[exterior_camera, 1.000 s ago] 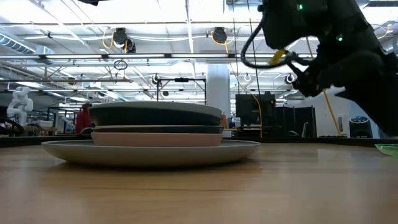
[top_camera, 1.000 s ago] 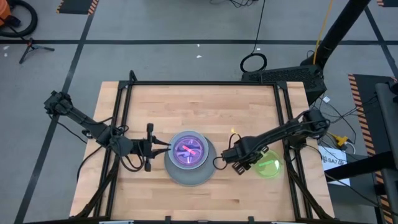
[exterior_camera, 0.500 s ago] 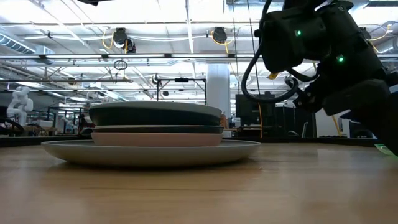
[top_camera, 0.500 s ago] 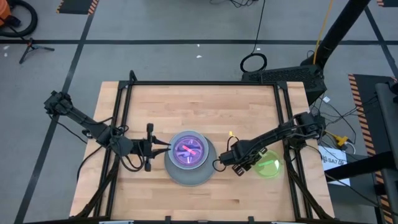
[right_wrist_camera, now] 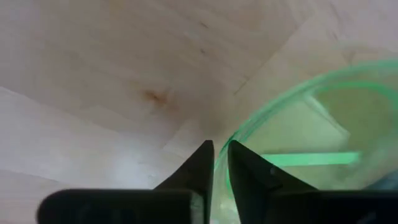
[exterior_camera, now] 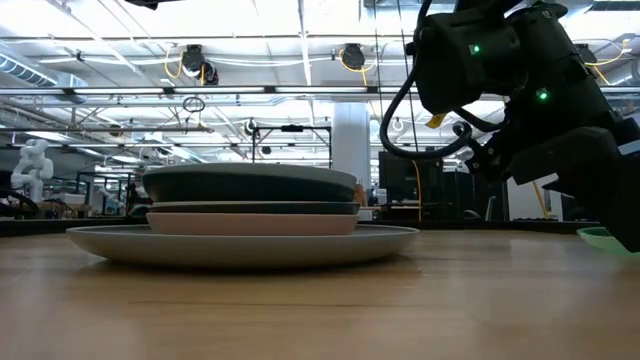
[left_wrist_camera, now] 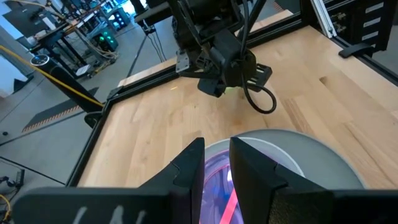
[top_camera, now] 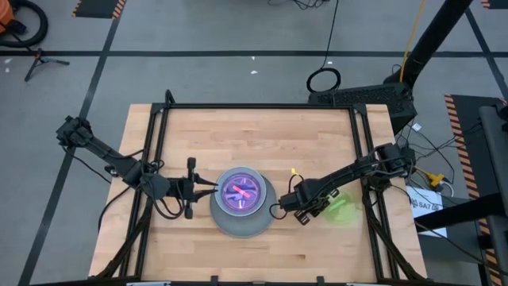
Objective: Stack plastic plates
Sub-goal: Stack the green plate on top of the pink plate
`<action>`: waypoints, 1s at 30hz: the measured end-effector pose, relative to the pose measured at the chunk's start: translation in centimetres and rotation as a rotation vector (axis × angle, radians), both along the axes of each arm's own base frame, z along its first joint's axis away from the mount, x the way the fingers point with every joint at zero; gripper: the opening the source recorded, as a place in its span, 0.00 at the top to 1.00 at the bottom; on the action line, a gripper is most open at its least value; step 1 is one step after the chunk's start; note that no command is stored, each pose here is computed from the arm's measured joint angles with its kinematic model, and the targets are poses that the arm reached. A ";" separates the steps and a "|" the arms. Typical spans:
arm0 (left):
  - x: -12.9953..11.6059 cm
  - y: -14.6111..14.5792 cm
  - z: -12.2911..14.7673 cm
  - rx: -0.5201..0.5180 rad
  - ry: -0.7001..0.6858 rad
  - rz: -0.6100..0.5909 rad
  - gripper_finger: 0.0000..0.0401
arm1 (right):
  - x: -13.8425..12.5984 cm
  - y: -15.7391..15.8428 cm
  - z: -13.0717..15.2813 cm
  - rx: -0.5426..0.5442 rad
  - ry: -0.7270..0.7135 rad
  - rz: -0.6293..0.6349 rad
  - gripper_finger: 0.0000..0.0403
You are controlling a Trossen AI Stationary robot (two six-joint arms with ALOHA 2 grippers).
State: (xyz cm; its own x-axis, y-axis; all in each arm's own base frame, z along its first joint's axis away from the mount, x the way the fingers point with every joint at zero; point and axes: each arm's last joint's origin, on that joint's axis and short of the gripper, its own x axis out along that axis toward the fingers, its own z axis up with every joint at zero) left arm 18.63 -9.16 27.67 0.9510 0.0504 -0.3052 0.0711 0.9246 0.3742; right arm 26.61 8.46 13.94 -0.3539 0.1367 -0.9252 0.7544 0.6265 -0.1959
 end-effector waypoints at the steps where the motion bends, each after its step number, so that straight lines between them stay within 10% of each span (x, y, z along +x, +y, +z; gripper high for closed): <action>1: 0.0 0.0 0.0 0.000 0.000 0.000 0.79 | 0.0 0.0 0.0 0.000 -0.001 0.000 0.92; 16: 0.0 0.0 0.0 0.009 0.000 -0.003 0.79 | 1.1 -0.2 3.5 -0.089 0.012 0.221 1.00; 30: 0.0 0.0 0.0 0.024 0.000 -0.008 0.79 | 6.7 1.0 11.9 -0.340 -0.394 0.876 1.00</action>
State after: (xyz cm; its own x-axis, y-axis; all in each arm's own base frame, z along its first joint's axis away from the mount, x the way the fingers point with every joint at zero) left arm 18.63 -9.17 27.71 0.9514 0.0501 -0.3038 0.0784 0.9147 0.3964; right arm 33.33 9.48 25.88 0.1347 -0.3159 -0.9392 0.1062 0.9470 -0.3033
